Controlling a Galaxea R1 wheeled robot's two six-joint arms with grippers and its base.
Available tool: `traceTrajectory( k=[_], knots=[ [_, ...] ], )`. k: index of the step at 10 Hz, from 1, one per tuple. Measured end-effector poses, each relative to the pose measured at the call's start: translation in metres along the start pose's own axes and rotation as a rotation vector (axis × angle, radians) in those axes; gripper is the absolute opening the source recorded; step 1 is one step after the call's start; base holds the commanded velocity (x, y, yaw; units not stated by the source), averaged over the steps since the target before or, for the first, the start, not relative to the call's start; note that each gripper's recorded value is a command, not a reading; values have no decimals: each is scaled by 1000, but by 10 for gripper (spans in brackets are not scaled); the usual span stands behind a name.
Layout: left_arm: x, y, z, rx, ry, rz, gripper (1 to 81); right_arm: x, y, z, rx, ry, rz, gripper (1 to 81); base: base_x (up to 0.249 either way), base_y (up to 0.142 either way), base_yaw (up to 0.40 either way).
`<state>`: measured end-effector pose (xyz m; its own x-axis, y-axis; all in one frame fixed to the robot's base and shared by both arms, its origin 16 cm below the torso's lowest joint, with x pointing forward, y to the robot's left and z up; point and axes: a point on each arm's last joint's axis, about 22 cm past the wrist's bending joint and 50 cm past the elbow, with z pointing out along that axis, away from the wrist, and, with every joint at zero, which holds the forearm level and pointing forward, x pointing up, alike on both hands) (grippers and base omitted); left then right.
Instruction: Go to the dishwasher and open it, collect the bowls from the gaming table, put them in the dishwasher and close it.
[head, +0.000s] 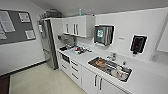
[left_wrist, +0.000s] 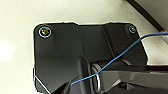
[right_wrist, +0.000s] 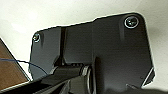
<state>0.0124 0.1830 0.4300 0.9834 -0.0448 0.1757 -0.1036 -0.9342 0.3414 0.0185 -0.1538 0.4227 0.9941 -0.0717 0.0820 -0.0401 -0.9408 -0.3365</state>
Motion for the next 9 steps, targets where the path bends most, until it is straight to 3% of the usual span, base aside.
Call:
traceTrajectory(
  k=[1, 3, 4, 9],
  knots=[
    [0, -1, 0, 1, 0, 0, 811, -1, 0, 0, 1, -4, -18, 811, 0, 0, 352],
    [0, 0, 0, 1, -1, 0, 811, -8, 3, -1, -1, -19, -122, 811, 0, 0, 352],
    [2, -1, 0, 1, 3, 1, 811, -11, 6, -2, -4, -15, -148, 811, 0, 0, 353],
    [2, -1, 0, 1, 2, 1, 811, -7, -4, 0, 15, -5, -153, 811, 0, 0, 352]
  ],
)
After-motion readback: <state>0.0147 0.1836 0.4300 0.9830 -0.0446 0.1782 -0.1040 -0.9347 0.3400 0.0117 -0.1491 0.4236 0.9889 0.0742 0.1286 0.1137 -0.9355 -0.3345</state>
